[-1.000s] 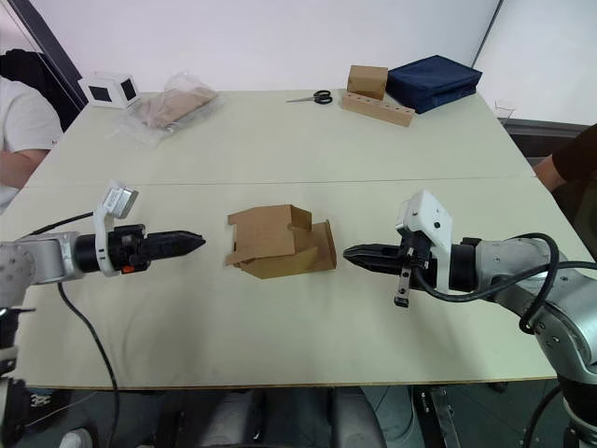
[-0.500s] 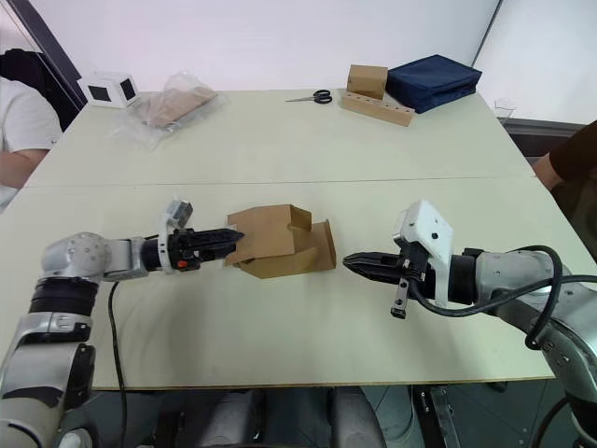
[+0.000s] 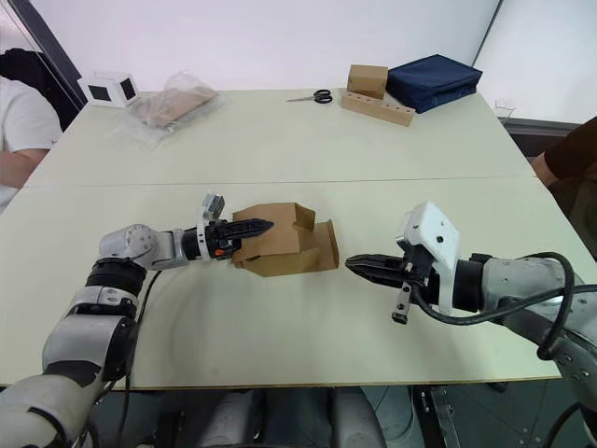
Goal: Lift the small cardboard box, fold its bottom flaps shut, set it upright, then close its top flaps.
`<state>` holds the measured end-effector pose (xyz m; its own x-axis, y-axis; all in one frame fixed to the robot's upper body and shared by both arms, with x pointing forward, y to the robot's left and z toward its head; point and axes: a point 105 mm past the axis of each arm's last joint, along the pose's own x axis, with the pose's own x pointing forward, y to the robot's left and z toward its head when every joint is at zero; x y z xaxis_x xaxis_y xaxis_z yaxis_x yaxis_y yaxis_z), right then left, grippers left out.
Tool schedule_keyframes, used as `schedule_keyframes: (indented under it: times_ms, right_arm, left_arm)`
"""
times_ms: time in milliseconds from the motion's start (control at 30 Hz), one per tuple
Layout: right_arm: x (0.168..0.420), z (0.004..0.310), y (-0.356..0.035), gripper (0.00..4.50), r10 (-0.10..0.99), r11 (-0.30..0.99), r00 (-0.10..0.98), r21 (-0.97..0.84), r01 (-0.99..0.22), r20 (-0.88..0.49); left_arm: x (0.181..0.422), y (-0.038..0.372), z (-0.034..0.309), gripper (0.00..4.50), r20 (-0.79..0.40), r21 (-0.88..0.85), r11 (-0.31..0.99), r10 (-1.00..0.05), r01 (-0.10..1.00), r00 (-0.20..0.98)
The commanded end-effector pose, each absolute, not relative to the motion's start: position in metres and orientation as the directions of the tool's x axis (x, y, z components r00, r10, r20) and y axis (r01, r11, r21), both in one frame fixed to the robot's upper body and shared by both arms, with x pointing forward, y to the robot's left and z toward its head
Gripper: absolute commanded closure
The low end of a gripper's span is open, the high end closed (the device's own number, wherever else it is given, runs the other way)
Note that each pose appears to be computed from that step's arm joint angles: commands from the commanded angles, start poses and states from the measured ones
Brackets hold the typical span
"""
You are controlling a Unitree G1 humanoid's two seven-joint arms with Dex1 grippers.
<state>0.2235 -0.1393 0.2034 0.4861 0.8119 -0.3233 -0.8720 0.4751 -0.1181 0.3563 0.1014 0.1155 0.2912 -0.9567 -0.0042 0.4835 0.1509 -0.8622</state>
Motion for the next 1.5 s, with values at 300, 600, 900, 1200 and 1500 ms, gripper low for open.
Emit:
schedule_keyframes:
  times_ms: [300, 600, 900, 1200, 1500]
  right_arm:
    - [0.219, 0.213, -0.136, 4.5, 0.814, 0.465, 0.493, -0.165, -0.87, -0.306]
    - [0.221, 0.212, -0.132, 4.5, 0.822, 0.455, 0.483, -0.16, -0.876, -0.304]
    - [0.228, 0.216, -0.131, 4.5, 0.826, 0.457, 0.489, -0.177, -0.872, -0.279]
    - [0.261, 0.244, -0.134, 4.5, 0.818, 0.56, 0.571, -0.125, -0.819, -0.076]
    - [0.286, 0.258, -0.118, 4.5, 0.79, 0.612, 0.61, -0.102, -0.784, 0.055]
  left_arm:
    - [0.36, 0.096, 0.125, 1.51, 0.038, -0.849, 0.121, -0.957, 0.514, 0.287]
    - [0.36, 0.104, 0.131, 4.46, 0.05, -0.838, 0.126, -0.951, 0.53, 0.305]
    - [0.329, 0.106, 0.193, 4.46, 0.143, -0.506, 0.086, -0.973, 0.858, 0.182]
    - [0.3, 0.113, 0.207, 4.46, 0.048, -0.161, 0.125, -0.99, 0.979, 0.134]
    - [0.289, 0.115, 0.211, 4.46, 0.029, -0.081, 0.091, -0.995, 0.993, 0.093]
